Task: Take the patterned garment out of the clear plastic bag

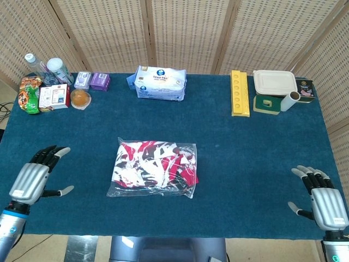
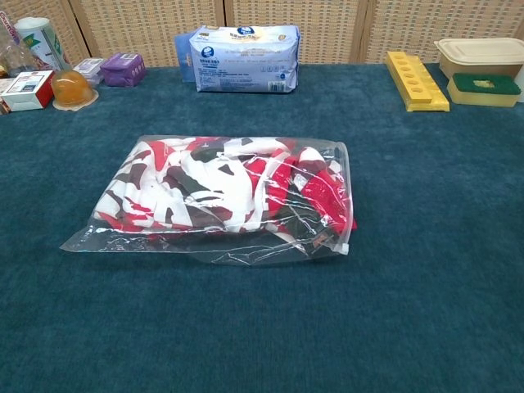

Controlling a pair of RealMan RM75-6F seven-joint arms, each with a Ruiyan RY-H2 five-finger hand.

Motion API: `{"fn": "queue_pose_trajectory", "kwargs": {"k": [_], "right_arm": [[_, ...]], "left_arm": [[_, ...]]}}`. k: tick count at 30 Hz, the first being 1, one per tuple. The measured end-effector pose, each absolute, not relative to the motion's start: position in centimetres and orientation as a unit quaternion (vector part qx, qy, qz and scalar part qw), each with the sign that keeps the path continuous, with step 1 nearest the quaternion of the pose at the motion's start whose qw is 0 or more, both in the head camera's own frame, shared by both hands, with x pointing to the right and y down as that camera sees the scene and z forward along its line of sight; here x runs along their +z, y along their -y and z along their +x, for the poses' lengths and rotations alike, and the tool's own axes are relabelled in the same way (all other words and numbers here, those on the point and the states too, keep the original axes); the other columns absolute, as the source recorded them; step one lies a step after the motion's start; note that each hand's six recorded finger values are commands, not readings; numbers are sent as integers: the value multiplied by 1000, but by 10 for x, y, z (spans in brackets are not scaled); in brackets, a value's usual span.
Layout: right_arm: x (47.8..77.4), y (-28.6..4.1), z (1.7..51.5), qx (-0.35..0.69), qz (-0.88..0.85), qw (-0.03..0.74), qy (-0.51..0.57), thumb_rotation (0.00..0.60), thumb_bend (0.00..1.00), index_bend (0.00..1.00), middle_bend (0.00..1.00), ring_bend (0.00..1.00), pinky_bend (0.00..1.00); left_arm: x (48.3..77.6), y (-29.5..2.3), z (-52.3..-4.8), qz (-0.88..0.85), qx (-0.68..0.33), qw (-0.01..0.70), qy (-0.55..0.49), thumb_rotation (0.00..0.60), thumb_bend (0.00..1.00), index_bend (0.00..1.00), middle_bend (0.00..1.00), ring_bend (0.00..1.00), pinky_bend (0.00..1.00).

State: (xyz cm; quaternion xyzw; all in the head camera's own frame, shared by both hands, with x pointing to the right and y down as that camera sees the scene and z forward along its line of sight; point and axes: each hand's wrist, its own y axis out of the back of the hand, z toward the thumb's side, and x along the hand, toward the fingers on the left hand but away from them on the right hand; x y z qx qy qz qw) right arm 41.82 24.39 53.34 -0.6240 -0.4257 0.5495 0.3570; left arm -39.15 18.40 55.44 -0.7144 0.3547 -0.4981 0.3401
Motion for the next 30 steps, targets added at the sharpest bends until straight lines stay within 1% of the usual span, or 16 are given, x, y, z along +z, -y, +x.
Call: {"fn": "queue_pose_trajectory", "kwargs": {"k": [7,13,19,30], "right_arm": [[531,-246,419,548,-625,358,426,600,194,197,183,166,143],[535,-245,422,553,-623,354,425,600,193,197,183,166,143],[535,-244,425,558,-619,352,426,600,193,197,183,166,143],[536,-242,423,557,-620,353,425,600,193,197,183,166,143]], "left_arm": [[567,-164,-347,-763,-480,333,-276,600,43,5,113,84,118],[586,-136,-298,-790,-472,332,-207,599,41,0,103,74,118],[603,-114,-255,-802,-467,331,-173,599,37,0,97,62,118],[637,-97,-210,-808,-472,330,-126,599,29,0,93,51,118]]}}
